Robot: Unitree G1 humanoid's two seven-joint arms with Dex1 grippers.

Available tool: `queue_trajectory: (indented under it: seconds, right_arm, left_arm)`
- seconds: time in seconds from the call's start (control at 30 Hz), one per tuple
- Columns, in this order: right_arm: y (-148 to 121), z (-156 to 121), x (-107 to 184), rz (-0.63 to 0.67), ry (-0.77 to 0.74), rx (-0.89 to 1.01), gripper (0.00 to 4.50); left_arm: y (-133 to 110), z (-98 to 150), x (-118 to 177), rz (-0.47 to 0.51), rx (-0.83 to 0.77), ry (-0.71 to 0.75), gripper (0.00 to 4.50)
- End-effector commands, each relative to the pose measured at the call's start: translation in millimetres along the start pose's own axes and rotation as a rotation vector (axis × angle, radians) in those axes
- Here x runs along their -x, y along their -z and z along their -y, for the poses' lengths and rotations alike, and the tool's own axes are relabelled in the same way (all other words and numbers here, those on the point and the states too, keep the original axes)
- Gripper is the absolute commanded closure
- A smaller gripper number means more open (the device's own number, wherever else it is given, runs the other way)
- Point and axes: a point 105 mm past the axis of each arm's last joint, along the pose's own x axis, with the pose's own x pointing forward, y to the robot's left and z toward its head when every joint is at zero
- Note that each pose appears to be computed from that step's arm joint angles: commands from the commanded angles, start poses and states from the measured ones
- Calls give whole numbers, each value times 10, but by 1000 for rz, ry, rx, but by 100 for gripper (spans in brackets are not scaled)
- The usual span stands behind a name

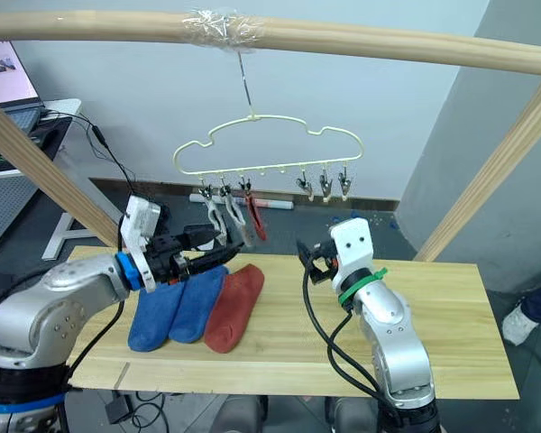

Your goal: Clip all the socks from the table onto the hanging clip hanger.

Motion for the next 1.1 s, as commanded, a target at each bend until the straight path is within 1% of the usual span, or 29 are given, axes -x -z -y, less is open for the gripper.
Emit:
queue_trajectory:
  seconds: [0.03,0.1,0.17,0.27,0.47,0.53,0.6,0.83,1.1]
  right_arm:
    - [-321,-34,-51,89,54,-25,127]
    - [-372,-41,-96,100,71,-23,127]
    - [-397,-41,-128,107,76,-22,127]
    - [-387,-61,-183,108,71,-15,127]
    - [-412,-65,-335,126,74,-31,127]
    - [-406,-67,-370,126,73,-37,165]
    - [-396,-62,-394,124,74,-40,219]
    - [-378,-47,-441,119,70,-44,219]
    - [-358,-10,-554,107,92,-81,219]
  left_arm:
    - [-275,31,33,175,-52,77,98]
    - [-316,14,28,210,-128,88,98]
    - [-342,2,15,233,-172,92,98]
    - [-369,-2,4,264,-185,100,98]
    - [-491,68,-59,320,-186,131,98]
    - [-542,106,-72,340,-180,141,98]
    - [-564,120,-76,347,-180,139,98]
    - [-564,143,-71,358,-180,125,98]
    - [-636,157,-81,386,-185,132,98]
